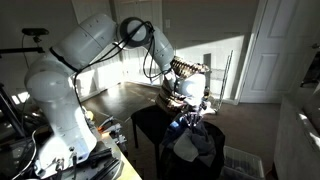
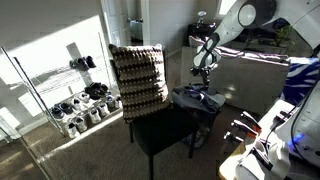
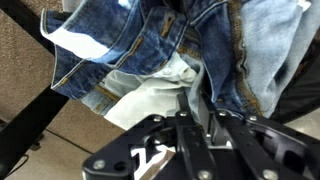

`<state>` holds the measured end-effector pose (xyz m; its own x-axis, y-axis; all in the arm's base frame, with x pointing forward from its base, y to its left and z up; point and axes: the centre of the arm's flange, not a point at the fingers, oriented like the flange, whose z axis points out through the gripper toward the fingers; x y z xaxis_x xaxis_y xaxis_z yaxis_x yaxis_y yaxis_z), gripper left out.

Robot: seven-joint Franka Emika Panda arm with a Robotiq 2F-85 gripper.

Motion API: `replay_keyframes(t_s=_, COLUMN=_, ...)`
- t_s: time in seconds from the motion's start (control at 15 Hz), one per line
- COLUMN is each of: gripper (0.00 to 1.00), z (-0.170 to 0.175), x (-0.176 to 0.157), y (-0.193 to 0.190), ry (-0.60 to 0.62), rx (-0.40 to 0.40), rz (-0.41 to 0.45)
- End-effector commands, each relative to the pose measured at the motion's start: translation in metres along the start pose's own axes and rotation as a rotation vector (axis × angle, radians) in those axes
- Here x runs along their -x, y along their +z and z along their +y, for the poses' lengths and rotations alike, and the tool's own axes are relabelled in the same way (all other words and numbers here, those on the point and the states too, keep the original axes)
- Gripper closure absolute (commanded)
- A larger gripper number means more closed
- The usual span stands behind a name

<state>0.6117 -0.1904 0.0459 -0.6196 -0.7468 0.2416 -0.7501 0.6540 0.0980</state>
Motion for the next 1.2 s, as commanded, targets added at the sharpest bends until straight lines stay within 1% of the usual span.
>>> replay_keyframes(t_s=0.0, gripper=1.00, z=-0.008, x=-0.002, y=0.000, ry=-0.044, rx=0.092, rz=0.025)
replay_keyframes(t_s=0.07, gripper=1.00, z=-0.026, x=0.027, y=0.066, ry=-0.091, rx=0.116, rz=0.079)
replay_keyframes(t_s=0.13, gripper=1.00, z=-0.021, x=0.029, y=0.072, ry=-0.072, rx=0.122, rz=0.089)
replay_keyframes(t_s=0.2, gripper=1.00, z=-0.021, x=0.033, y=0.089, ry=-0.077, rx=0.126, rz=0.101)
replay_keyframes(t_s=0.33, gripper=1.00, z=-0.037, x=0.044, y=0.129, ry=-0.093, rx=0.128, rz=0.128)
replay_keyframes(t_s=0.53, gripper=1.00, z=-0.047, x=0.047, y=0.163, ry=-0.107, rx=0.125, rz=0.168)
replay_keyframes(t_s=0.87, gripper=1.00, z=-0.054, x=0.046, y=0.182, ry=-0.114, rx=0.130, rz=0.197)
replay_keyframes(t_s=0.93, gripper=1.00, z=-0.056, x=0.044, y=0.190, ry=-0.125, rx=0.163, rz=0.197)
replay_keyframes(t_s=1.0, gripper=1.00, z=-0.054, x=0.043, y=0.203, ry=-0.165, rx=0.238, rz=0.179)
replay_keyframes(t_s=1.13, gripper=1.00, z=-0.048, x=0.039, y=0.230, ry=-0.208, rx=0.321, rz=0.155)
